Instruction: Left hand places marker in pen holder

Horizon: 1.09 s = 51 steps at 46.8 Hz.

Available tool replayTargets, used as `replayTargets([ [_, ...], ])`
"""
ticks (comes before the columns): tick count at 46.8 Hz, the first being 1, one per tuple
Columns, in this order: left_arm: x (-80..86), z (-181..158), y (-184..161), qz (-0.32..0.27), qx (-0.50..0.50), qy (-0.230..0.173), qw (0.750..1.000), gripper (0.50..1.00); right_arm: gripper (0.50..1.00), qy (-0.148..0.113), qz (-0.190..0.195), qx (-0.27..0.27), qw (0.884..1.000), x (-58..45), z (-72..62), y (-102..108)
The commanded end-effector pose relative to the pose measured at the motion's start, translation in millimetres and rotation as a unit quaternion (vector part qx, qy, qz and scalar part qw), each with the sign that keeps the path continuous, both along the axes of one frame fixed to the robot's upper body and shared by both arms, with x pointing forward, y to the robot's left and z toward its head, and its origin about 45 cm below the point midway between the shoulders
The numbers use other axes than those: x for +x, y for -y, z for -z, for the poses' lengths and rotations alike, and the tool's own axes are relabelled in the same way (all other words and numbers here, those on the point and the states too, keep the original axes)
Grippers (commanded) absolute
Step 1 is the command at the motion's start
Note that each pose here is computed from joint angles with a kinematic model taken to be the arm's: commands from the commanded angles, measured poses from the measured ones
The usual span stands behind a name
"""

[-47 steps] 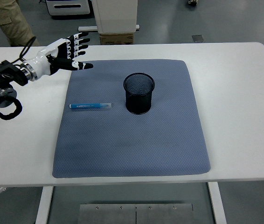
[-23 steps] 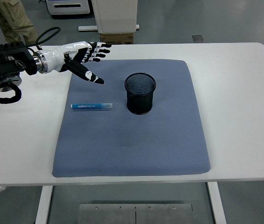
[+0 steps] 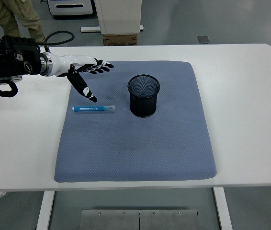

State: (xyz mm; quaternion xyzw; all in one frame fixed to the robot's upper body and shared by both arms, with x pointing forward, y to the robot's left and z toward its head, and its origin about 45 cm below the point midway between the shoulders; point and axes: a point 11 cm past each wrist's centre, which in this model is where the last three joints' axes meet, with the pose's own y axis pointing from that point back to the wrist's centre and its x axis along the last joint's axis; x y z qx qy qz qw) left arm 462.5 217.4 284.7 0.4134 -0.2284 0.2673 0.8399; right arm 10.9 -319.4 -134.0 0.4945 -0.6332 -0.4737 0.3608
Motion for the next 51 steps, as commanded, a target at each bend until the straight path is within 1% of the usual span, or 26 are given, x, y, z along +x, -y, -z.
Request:
replayTargets([
  [1, -2.7, 4.5, 1.5, 0.007, 0.028, 0.008, 1.000, 1.000, 1.000, -0.001, 0.000, -0.001, 1.000, -0.6, 0.0, 0.4],
  [2, -3.5, 6.1, 3.3, 0.010, 0.035, 0.011, 0.999, 1.000, 1.000, 0.001, 0.000, 0.000, 1.000, 0.6, -0.1, -0.1],
  [7, -4.7, 11.6, 11.1, 0.011, 0.056, 0.018, 0.998, 1.000, 1.000, 0.000, 0.000, 0.000, 1.000, -0.3, 0.0, 0.0],
  [13, -6.2, 15.4, 19.1, 0.011, 0.072, 0.015, 0.997, 1.000, 1.000, 0.000, 0.000, 0.000, 1.000, 0.5, 0.0, -0.1],
  [17, -7.8, 19.1, 27.3, 0.015, 0.081, 0.020, 0.996, 1.000, 1.000, -0.001, 0.000, 0.000, 1.000, -0.4, 0.0, -0.1],
  [21, -12.2, 25.5, 34.3, 0.026, 0.098, 0.024, 0.995, 1.000, 1.000, -0.001, 0.000, 0.000, 1.000, -0.4, 0.0, -0.1],
  [27, -14.4, 29.6, 42.0, 0.040, 0.111, 0.028, 0.993, 1.000, 1.000, 0.000, 0.000, 0.000, 1.000, 0.5, 0.0, -0.1],
  [33, -13.7, 32.0, 40.0, 0.028, 0.129, 0.024, 0.991, 1.000, 1.000, 0.001, 0.000, -0.001, 1.000, 0.5, -0.1, 0.4],
  [40, -15.8, 35.4, 40.8, 0.032, 0.146, 0.023, 0.989, 1.000, 1.000, -0.001, 0.000, 0.000, 1.000, -0.4, 0.0, -0.1],
  [45, -23.9, 41.3, 44.7, 0.043, 0.146, 0.011, 0.988, 1.000, 1.000, 0.000, 0.000, 0.000, 1.000, 0.5, 0.0, -0.1],
  [51, -25.2, 42.8, 45.6, 0.047, 0.148, 0.010, 0.988, 1.000, 1.000, 0.000, 0.000, -0.001, 1.000, 0.3, 0.0, 0.4],
])
